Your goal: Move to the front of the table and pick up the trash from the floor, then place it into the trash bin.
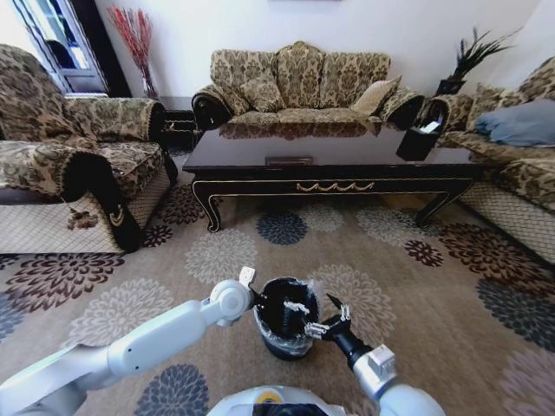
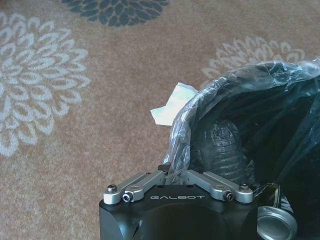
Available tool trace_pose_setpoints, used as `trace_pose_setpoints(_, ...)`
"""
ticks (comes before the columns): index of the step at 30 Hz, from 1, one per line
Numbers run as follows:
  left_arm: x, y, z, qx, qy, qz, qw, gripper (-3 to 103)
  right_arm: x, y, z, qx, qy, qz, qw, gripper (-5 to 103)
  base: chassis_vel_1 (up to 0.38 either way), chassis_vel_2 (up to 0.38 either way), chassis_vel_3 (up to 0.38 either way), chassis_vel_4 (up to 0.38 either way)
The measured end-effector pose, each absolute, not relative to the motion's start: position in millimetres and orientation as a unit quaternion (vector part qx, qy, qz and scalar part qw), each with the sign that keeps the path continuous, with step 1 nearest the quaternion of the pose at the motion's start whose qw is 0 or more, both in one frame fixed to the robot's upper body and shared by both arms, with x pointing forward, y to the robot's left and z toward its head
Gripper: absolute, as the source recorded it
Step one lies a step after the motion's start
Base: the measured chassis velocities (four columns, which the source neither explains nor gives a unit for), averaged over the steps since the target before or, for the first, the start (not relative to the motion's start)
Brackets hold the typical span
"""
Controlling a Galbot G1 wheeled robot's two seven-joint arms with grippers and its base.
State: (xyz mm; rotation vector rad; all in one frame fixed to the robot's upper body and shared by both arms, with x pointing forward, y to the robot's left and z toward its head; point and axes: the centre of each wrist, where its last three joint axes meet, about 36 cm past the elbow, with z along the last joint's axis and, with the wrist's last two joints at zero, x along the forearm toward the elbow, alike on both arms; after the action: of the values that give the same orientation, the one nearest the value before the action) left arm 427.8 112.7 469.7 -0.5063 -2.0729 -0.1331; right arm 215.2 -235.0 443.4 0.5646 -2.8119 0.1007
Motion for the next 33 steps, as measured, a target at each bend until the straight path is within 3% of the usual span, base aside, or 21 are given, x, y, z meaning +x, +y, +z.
trace_pose_setpoints(2, 427.4, 113.2, 469.0, -0.207, -0.85, -0.055, 0.481, 0, 218.3, -236.6, 439.2, 0.192, -0.973, 0.055, 0.116, 100, 0.0, 0.0, 0.0, 0.0)
trace_pose_setpoints(8, 426.8, 114.6, 467.9, -0.206, -0.85, -0.051, 0.483, 0, 215.4, -234.0, 445.6, 0.217, -0.966, -0.021, 0.138, 100, 0.0, 0.0, 0.0, 0.0)
trace_pose_setpoints(11, 426.2, 115.2, 466.8, -0.205, -0.85, -0.049, 0.484, 0, 219.8, -238.2, 442.7, 0.223, -0.968, 0.017, 0.11, 100, 0.0, 0.0, 0.0, 0.0)
trace_pose_setpoints(14, 426.2, 115.8, 466.5, -0.204, -0.85, -0.05, 0.483, 0, 214.4, -228.9, 448.6, 0.202, -0.971, -0.012, 0.127, 100, 0.0, 0.0, 0.0, 0.0)
trace_pose_setpoints(16, 425.9, 115.7, 466.1, -0.204, -0.849, -0.049, 0.484, 0, 218.2, -230.6, 443.6, 0.2, -0.975, 0.017, 0.096, 100, 0.0, 0.0, 0.0, 0.0)
trace_pose_setpoints(18, 426.4, 115.9, 466.1, -0.203, -0.85, -0.049, 0.484, 0, 215.0, -224.0, 448.9, 0.187, -0.972, -0.031, 0.139, 100, 0.0, 0.0, 0.0, 0.0)
trace_pose_setpoints(20, 426.5, 115.7, 466.1, -0.204, -0.849, -0.049, 0.484, 0, 219.5, -225.9, 445.7, 0.189, -0.976, -0.011, 0.108, 100, 0.0, 0.0, 0.0, 0.0)
trace_pose_setpoints(23, 427.7, 115.9, 465.6, -0.202, -0.85, -0.05, 0.483, 0, 216.2, -220.7, 451.3, 0.18, -0.973, -0.052, 0.138, 100, 0.0, 0.0, 0.0, 0.0)
trace_pose_setpoints(24, 427.6, 115.8, 465.5, -0.202, -0.85, -0.049, 0.484, 0, 219.7, -222.8, 447.6, 0.179, -0.977, -0.026, 0.109, 100, 0.0, 0.0, 0.0, 0.0)
trace_pose_setpoints(33, 427.1, 138.4, 462.0, -0.18, -0.855, -0.049, 0.485, 0, 242.4, -240.5, 438.0, 0.177, -0.979, -0.033, 0.092, 100, 0.0, 0.0, 0.0, 0.0)
